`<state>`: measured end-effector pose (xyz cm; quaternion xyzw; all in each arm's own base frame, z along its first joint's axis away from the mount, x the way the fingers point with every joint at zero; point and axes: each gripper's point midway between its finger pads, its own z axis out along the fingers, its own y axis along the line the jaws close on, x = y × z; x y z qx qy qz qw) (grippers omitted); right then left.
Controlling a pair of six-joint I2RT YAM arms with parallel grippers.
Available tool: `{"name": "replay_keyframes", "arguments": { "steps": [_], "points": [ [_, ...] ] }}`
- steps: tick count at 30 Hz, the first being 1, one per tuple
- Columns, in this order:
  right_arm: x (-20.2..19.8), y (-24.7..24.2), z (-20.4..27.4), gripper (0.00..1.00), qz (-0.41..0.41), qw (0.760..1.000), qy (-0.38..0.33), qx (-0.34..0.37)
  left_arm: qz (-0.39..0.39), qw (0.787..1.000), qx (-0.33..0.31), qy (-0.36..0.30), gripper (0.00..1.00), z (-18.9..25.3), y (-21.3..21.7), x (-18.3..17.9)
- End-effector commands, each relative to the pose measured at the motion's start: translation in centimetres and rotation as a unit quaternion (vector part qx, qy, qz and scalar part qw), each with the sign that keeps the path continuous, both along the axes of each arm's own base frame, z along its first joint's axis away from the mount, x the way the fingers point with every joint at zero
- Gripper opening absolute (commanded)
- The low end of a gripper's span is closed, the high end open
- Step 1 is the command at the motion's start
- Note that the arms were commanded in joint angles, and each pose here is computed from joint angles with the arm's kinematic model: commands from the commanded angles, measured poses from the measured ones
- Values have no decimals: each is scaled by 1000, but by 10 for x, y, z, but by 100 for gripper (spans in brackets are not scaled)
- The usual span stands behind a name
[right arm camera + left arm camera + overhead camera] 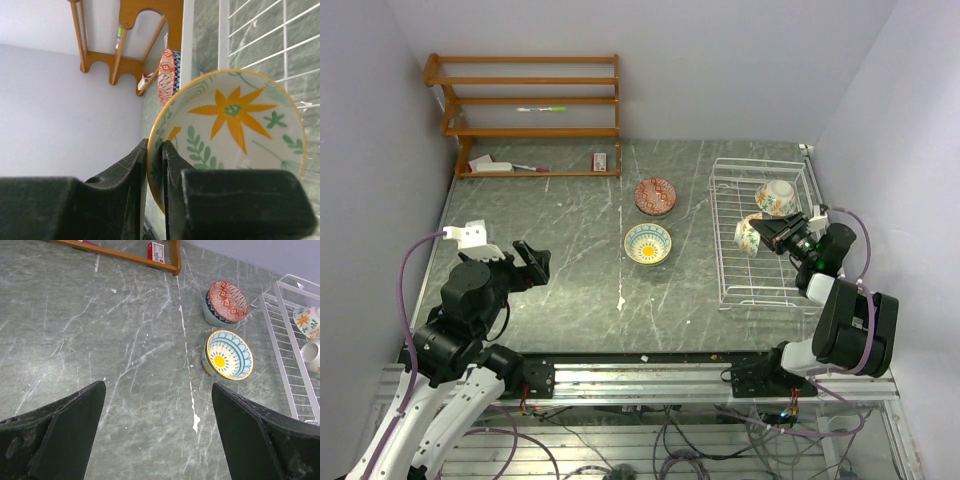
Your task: Load the bowls into the dish rack
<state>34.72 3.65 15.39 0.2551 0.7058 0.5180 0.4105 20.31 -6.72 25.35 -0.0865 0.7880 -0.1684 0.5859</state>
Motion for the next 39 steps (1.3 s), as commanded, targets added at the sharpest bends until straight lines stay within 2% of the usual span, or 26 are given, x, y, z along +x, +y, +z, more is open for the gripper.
{"name": "replay_keyframes", "arguments": {
  "steps": [1, 5, 11, 17, 23, 29, 34, 39],
  "points": [
    [-3, 10, 24, 13, 11, 999, -17, 25, 5, 1000, -9, -18, 98, 15, 3, -2],
    [3, 20, 36, 10, 22, 998, -33, 52, 6, 1000, -9, -18, 98, 15, 3, -2],
    [17, 22, 27, 9, 16, 996, -28, 87, 7, 1000, -9, -17, 98, 14, 3, -2],
    [23, 19, 4, 9, -3, 997, 4, 83, 9, 1000, -8, -17, 98, 14, 4, -2],
    [17, 13, -38, 17, -33, 995, 78, 58, 7, 1000, -8, -17, 98, 14, 3, -2],
    [9, 7, -63, 21, -56, 991, 117, 41, 6, 1000, -10, -19, 98, 15, 3, -3],
    [7, 2, -67, 28, -71, 989, 124, 22, 5, 1000, -10, -20, 98, 15, 3, -3],
    [11, -10, -54, 36, -95, 988, 117, -24, 5, 1000, -10, -20, 98, 16, 3, -3]
  ]
}}
